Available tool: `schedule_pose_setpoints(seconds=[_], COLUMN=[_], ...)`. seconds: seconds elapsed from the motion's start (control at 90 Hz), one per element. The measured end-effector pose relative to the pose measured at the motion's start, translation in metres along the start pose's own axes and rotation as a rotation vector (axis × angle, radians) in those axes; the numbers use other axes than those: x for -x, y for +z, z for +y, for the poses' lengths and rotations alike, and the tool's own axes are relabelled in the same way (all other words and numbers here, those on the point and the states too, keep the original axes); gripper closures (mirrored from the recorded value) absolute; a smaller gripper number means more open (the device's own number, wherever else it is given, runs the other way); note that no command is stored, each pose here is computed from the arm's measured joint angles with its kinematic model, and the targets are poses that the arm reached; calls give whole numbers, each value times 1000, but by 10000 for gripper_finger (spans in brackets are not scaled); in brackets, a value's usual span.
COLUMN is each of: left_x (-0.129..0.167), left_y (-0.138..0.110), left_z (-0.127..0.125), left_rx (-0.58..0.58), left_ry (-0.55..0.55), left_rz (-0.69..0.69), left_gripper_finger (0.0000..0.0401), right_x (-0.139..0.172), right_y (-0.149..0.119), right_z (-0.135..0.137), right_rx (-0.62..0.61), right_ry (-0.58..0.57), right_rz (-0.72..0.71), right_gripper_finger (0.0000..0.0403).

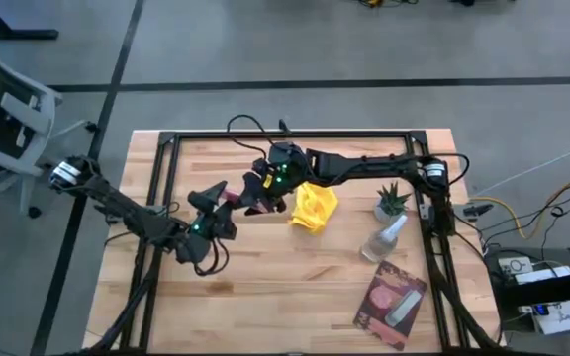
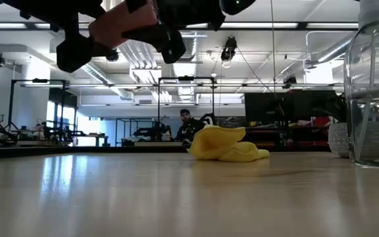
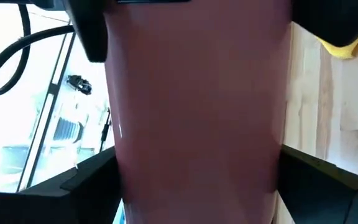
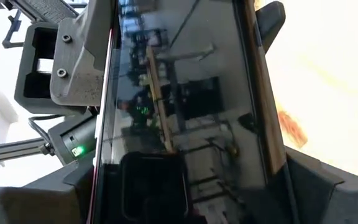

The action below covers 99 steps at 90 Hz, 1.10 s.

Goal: Apply microfiber cloth
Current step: Wipe the back of the pink cellphone with a microfiber cloth

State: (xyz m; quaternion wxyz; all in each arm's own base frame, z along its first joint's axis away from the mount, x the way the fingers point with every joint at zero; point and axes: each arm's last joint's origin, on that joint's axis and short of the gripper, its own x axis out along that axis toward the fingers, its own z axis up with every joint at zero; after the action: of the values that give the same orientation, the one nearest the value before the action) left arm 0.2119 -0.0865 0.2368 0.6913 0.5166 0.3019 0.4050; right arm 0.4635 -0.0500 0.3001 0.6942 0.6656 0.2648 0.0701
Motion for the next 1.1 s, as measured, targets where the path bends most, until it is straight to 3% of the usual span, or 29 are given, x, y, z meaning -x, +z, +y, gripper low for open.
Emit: schedule_pose_setpoints(seconds=[0.144, 0.756, 1.1], left_x=[-1, -2, 3], left_y=[0, -4, -8], left_z=[0, -7, -12], left_rx=[1, 39, 9], left_ry=[1, -24, -33], left_rz=[4, -25, -51], left_gripper_finger=[82, 82, 82], right_x=[0, 0, 1], right_y=[0, 0, -1], right_z=[0, -2, -2], right_rx=[16, 90, 100], right_ry=[-3, -9, 11], right_rz=[-2, 8, 96], right_gripper_finger=[89, 70, 71])
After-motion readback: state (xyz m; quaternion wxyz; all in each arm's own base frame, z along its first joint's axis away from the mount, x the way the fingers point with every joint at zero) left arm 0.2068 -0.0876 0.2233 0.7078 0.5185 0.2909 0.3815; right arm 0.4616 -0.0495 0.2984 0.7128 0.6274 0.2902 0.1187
